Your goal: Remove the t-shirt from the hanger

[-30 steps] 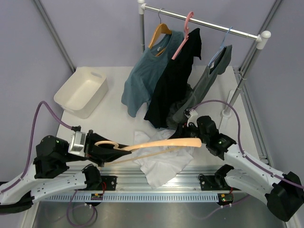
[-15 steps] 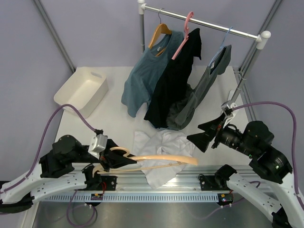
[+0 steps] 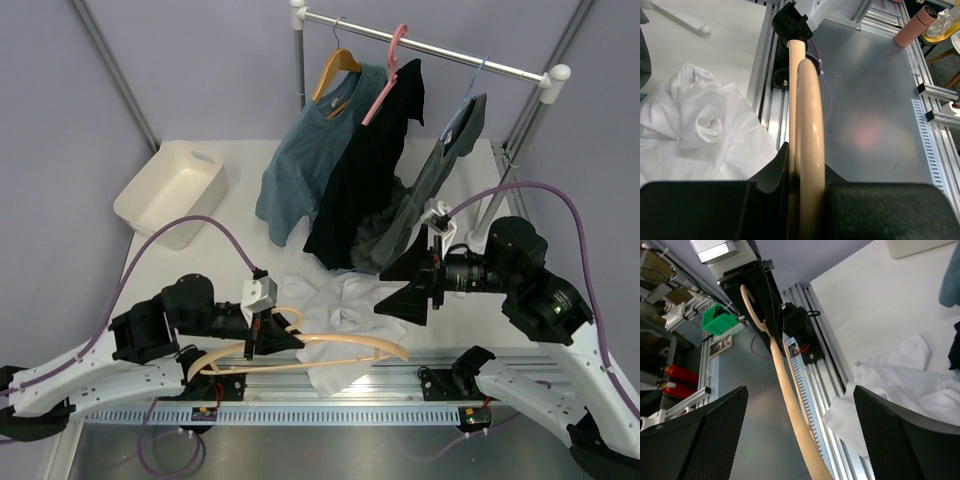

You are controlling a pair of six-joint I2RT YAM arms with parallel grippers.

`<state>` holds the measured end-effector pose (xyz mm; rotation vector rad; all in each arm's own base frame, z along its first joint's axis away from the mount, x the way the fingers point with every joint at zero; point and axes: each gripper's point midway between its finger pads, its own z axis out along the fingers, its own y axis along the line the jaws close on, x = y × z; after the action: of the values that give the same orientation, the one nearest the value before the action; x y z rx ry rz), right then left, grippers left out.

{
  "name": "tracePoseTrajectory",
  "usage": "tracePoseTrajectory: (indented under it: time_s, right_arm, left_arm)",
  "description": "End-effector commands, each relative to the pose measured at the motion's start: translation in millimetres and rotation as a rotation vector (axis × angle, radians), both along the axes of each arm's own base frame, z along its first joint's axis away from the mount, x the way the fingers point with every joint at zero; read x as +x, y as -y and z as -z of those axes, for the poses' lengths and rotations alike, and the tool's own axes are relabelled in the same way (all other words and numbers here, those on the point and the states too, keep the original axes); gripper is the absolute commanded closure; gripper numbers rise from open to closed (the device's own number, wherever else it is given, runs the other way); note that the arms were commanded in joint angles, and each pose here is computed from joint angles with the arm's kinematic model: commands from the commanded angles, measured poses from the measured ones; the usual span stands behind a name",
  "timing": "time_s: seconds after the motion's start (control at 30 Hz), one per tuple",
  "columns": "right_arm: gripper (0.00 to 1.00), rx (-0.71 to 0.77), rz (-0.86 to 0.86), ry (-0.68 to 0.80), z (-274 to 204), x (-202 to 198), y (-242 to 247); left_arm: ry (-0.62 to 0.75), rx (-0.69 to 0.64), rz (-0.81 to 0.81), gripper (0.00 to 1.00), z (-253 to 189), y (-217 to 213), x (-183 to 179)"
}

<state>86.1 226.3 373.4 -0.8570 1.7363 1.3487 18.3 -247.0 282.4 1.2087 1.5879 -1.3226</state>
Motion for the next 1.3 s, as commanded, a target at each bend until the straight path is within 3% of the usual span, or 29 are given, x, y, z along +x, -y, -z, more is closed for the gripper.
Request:
tracePoseTrajectory:
  time_s: [0.0, 0.2, 0.23, 0.47, 0.57, 0.73, 1.23, 1.27]
  right_arm:
    - [0.06, 0.071, -0.151, 0.122, -15, -27, -1]
    - [0.06, -0.052, -0.129, 0.111, 21, -8, -19]
    - [0.06, -0.083, -0.194, 0.101, 30, -20, -32]
    - [0.09, -0.22, -0.169, 0.137, 59, -15, -63]
    - [0.16, -0.256, -0.196, 0.116, 76, -17, -72]
    - [0.4, -0.282, -0.21, 0.101, 98, -19, -85]
    - [0.76, -0.237, -0.226, 0.097, 109, -27, -103]
    - [0.83, -0.232, -0.225, 0.099, 109, -27, -104]
  left_arm:
    - [0.023, -0.077, -0.005, 1.0, -33, 4, 2]
    - [-0.002, -0.045, 0.028, 1.0, -38, 23, 4]
    - [-0.002, -0.049, 0.03, 1.0, -42, 24, 4]
    - [-0.019, -0.014, 0.048, 1.0, -31, 31, 4]
    - [-0.008, -0.026, 0.046, 1.0, -32, 26, 3]
    - [-0.002, -0.046, 0.053, 1.0, -34, 23, 0]
    - [-0.03, -0.056, 0.065, 1.0, -37, 27, -2]
    - [-0.03, -0.057, 0.063, 1.0, -37, 27, -2]
